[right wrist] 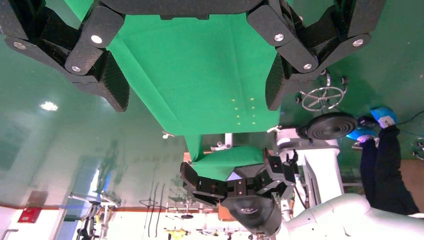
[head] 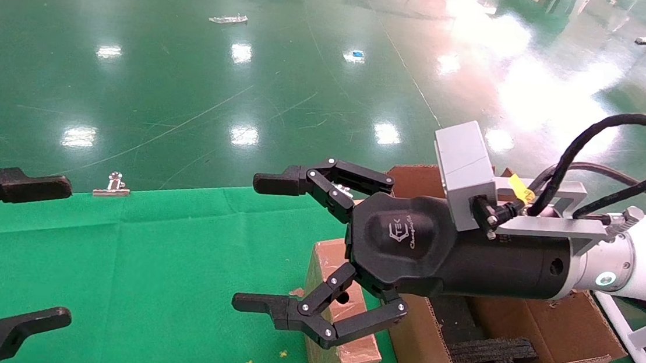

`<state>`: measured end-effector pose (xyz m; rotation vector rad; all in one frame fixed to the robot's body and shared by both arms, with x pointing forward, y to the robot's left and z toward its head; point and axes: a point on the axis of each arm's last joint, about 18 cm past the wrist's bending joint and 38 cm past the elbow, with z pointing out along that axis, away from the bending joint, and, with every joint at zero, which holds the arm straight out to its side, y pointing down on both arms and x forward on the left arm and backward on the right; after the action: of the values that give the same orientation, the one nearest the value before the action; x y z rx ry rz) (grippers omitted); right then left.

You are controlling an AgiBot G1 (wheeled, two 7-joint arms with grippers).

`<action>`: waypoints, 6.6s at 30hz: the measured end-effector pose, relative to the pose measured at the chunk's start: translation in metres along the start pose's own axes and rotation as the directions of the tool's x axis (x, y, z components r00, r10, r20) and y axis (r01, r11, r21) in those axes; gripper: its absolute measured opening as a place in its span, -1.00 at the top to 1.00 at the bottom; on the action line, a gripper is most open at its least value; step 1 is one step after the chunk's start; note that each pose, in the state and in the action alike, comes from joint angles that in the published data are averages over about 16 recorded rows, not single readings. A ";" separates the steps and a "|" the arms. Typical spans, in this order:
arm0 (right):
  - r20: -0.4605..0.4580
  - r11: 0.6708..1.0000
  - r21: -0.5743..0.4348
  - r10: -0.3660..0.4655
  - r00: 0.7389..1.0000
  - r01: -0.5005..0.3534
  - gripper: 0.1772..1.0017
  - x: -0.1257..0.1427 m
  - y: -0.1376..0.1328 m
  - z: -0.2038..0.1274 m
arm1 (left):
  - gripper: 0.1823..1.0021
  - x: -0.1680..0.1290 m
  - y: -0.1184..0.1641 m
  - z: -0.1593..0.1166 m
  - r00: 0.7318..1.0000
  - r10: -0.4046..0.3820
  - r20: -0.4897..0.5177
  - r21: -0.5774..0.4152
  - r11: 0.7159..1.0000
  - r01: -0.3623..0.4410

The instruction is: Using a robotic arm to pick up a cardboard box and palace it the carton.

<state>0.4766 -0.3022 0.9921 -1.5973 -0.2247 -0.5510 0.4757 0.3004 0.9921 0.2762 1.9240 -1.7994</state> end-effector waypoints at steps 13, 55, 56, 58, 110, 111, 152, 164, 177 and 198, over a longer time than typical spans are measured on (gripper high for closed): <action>0.014 0.997 -0.079 -0.025 1.000 0.026 -1.00 0.001 0.009 0.006 | -1.00 0.000 0.000 0.000 1.000 0.000 0.000 0.000 1.000 0.000; 0.225 0.418 -0.877 -0.076 0.971 0.236 -1.00 0.056 0.001 0.037 | -1.00 0.000 0.000 0.000 1.000 0.000 0.000 0.000 1.000 0.000; 0.226 0.409 -0.882 -0.071 0.972 0.235 -1.00 0.056 0.002 0.037 | -1.00 0.000 0.000 0.000 1.000 0.000 0.000 0.000 1.000 0.000; 0.228 0.395 -0.889 -0.062 0.972 0.233 -1.00 0.055 0.005 0.037 | -1.00 0.000 0.000 0.000 1.000 0.000 0.000 0.000 1.000 0.000; -0.448 0.281 -0.809 0.273 0.851 -0.516 -1.00 0.062 0.052 0.042 | -1.00 0.000 0.000 0.000 1.000 0.000 0.000 0.000 1.000 0.000; -0.445 0.278 -0.813 0.268 0.855 -0.511 -0.99 0.062 0.052 0.042 | -1.00 0.000 0.000 0.000 1.000 0.000 0.000 0.000 1.000 0.000; -0.470 0.461 -0.754 0.118 0.875 -0.467 0.36 0.091 0.009 0.002 | 0.26 0.000 0.000 0.000 1.000 0.000 0.000 0.000 1.000 0.000; -0.685 0.693 -0.553 -0.062 0.726 -0.462 0.61 0.139 -0.091 -0.102 | 0.78 0.000 0.000 0.000 1.000 0.000 0.000 0.000 1.000 0.000; -0.887 0.564 -0.349 0.060 0.458 -0.748 0.63 0.115 -0.046 -0.216 | 0.97 0.000 0.000 0.000 1.000 0.000 0.000 0.000 1.000 0.000; -0.969 0.316 -0.202 0.071 0.235 -0.927 0.64 0.084 0.055 -0.260 | 0.65 0.000 0.000 0.000 1.000 0.000 0.000 0.000 1.000 0.000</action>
<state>0.5190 -0.5776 0.9869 -1.8148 1.7154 -0.7907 0.4758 0.3005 0.9921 0.2763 1.9240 -1.7994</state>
